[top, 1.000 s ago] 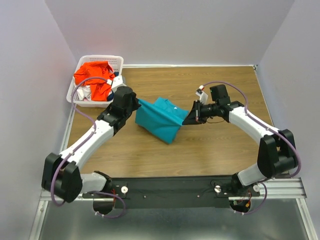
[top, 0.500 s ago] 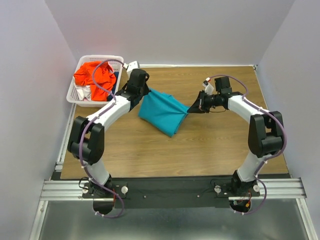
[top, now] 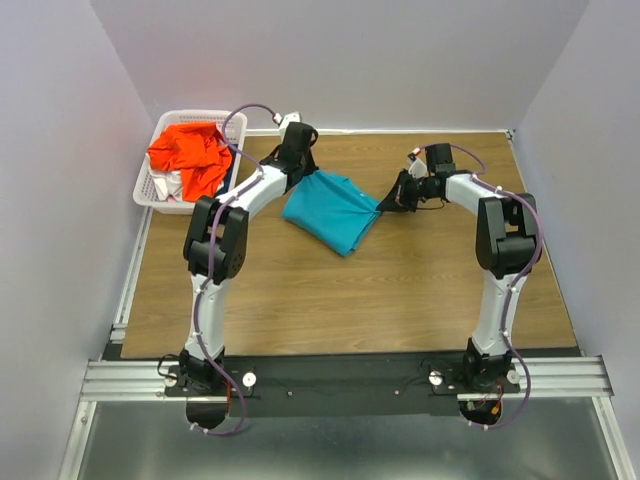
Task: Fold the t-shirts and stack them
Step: Fold the tshirt
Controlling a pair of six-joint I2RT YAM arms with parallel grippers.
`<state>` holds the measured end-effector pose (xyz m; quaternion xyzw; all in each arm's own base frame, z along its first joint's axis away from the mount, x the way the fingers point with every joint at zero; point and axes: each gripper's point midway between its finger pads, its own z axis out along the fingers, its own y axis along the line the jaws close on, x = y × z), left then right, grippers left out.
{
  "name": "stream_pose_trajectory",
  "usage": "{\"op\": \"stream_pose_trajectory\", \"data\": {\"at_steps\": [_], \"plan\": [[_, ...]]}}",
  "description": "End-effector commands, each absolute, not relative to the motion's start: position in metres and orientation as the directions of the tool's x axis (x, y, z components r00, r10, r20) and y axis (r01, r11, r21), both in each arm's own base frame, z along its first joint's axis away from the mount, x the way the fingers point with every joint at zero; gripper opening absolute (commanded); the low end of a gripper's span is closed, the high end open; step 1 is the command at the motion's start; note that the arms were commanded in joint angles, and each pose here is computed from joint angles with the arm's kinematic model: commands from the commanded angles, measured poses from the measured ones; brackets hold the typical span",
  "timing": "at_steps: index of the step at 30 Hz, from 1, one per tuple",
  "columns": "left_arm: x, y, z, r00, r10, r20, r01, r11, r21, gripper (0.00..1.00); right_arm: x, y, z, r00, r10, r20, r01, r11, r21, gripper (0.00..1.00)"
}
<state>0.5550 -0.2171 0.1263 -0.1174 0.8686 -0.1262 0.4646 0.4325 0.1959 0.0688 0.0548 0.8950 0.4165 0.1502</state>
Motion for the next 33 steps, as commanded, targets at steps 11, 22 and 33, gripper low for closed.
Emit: {"op": "stream_pose_trajectory", "data": {"at_steps": [11, 22, 33], "plan": [[0.593, -0.236, 0.131, -0.552, -0.278, -0.786, 0.013, 0.940, -0.341, 0.83, 0.502, 0.160, 0.081, -0.893, 0.320, -0.318, -0.026, 0.666, 0.745, 0.57], [0.523, -0.241, 0.169, -0.544, -0.309, -0.780, 0.118, 0.892, -0.436, 0.87, 0.447, 0.205, 0.124, -0.880, 0.245, -0.408, -0.119, 0.717, 0.687, 1.00], [0.497, -0.265, 0.114, -0.665, -0.285, -0.690, 0.182, 0.834, -0.520, 0.88, 0.465, 0.262, 0.095, -0.887, 0.199, -0.417, -0.141, 0.743, 0.654, 1.00]]}}
